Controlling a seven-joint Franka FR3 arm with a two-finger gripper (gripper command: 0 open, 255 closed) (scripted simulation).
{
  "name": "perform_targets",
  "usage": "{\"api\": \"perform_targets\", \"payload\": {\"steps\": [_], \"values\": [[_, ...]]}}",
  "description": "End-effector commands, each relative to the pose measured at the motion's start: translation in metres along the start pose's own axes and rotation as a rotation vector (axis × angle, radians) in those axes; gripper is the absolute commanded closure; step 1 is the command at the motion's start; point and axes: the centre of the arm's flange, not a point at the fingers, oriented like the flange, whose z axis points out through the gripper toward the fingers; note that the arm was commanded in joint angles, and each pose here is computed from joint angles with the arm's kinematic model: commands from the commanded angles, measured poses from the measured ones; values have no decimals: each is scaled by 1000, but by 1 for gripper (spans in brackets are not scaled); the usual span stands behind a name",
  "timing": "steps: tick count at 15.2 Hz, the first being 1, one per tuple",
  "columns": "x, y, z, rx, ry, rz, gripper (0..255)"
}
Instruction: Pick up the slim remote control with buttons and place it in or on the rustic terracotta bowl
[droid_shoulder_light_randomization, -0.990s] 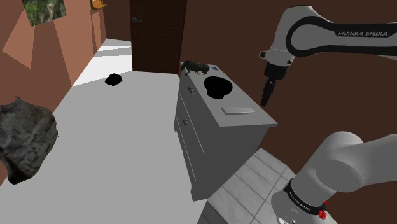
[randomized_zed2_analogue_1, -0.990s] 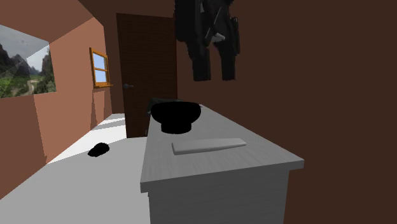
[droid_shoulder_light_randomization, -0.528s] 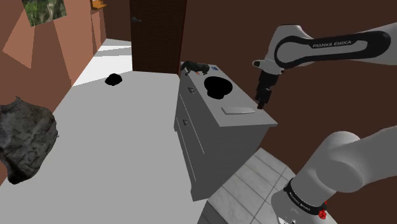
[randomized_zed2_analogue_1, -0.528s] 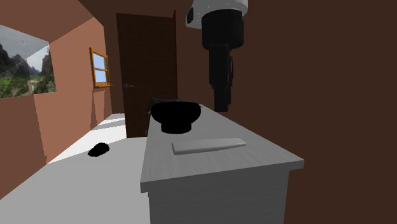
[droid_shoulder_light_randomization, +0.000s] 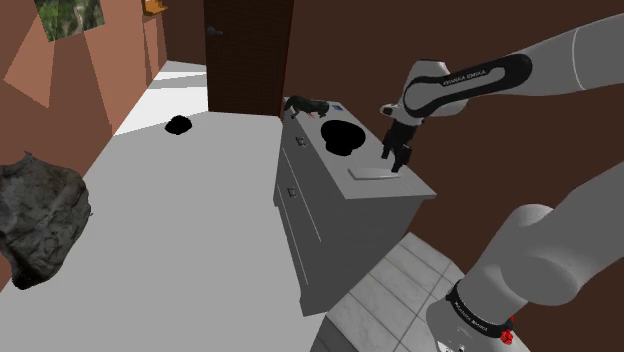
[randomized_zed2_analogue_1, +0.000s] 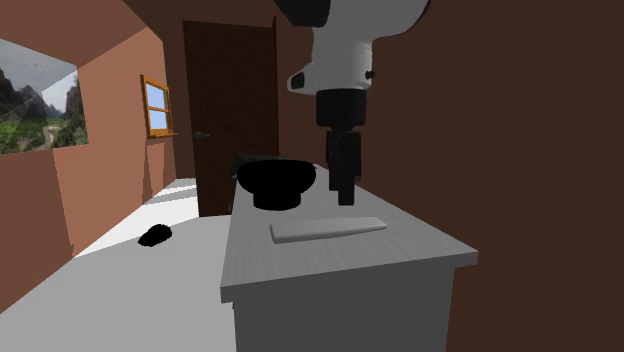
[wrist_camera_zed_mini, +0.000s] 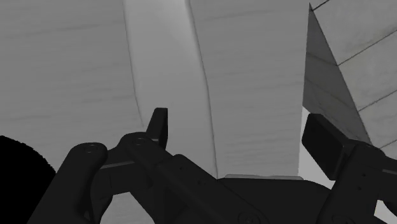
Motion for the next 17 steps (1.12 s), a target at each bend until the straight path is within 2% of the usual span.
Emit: {"api": "perform_targets", "payload": {"steps": [1,3,11,17], "values": [[0,24,15,-4,7,-86,0],[4,45,30,-6,15,-166,0],[4,46,70,-6,15,-168,0],[4,46,70,-6,15,-168,0]]}}
